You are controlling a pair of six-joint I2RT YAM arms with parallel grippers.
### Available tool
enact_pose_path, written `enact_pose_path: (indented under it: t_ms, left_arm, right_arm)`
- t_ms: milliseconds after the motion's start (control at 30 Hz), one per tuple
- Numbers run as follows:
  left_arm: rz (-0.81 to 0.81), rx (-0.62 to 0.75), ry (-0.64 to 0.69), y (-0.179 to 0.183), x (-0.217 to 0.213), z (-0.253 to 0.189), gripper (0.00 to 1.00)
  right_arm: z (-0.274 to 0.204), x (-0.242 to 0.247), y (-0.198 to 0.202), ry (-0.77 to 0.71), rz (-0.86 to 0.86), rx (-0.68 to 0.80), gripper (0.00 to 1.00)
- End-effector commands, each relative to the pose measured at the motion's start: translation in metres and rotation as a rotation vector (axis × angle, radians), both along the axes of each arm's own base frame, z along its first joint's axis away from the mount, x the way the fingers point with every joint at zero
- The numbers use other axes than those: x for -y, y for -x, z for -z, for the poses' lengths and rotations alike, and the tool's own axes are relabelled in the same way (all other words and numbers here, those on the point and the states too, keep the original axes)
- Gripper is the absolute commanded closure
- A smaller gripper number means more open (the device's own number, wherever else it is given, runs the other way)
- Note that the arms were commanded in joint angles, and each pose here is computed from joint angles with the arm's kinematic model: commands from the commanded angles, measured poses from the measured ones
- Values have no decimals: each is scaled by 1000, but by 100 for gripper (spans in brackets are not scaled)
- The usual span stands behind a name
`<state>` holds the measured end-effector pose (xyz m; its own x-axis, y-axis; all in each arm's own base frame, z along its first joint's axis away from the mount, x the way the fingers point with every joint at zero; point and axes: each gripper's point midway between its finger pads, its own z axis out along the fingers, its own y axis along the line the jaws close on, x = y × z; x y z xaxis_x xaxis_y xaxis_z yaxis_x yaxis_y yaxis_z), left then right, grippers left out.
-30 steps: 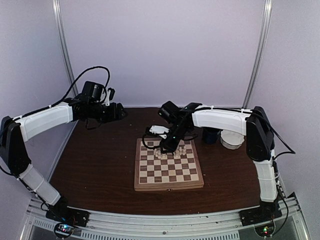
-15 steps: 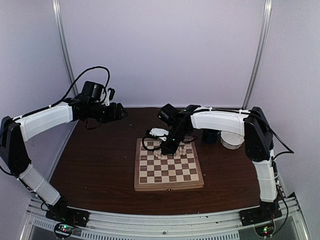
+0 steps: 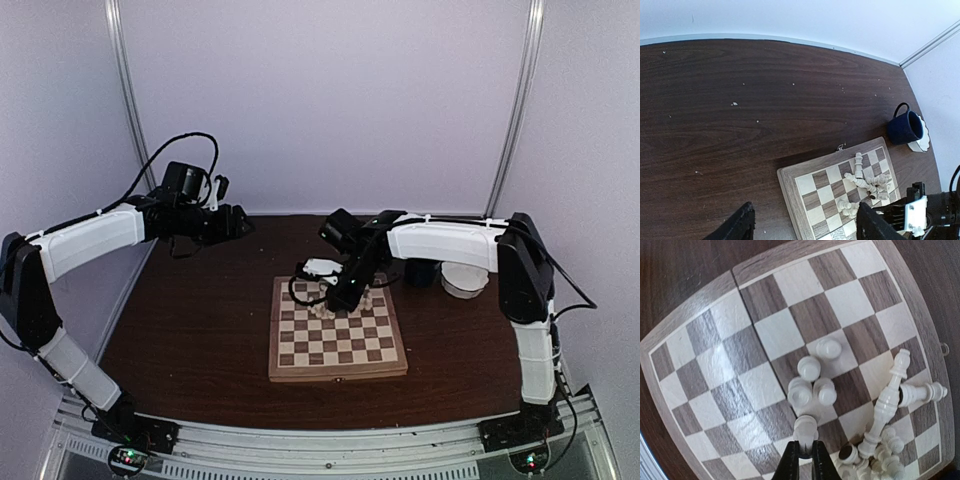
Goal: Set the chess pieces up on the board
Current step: Pick up the knight from the chessboard, then place the knight at g1.
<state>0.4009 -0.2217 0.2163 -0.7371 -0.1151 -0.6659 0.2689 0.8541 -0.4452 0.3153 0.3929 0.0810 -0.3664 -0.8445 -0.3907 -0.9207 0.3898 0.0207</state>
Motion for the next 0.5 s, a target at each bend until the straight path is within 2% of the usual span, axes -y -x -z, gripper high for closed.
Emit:
enact_pose_path:
  t_ms: [0, 167, 300, 467]
  left_arm:
    - [-2, 64, 44, -12, 1, -24, 31]
    - [-7, 84, 27, -15, -7, -32, 31]
    - [-23, 128, -16, -16, -16, -42, 31]
    - [-24, 148, -46, -17, -20, -47, 31]
  right_arm:
    - [-44, 19, 23, -28, -59, 44, 98]
    - [-47, 50, 55, -47, -119, 68, 98]
    - [-29, 82, 87, -26, -191, 56, 98]
    - [-18, 98, 112, -51, -249, 34, 98]
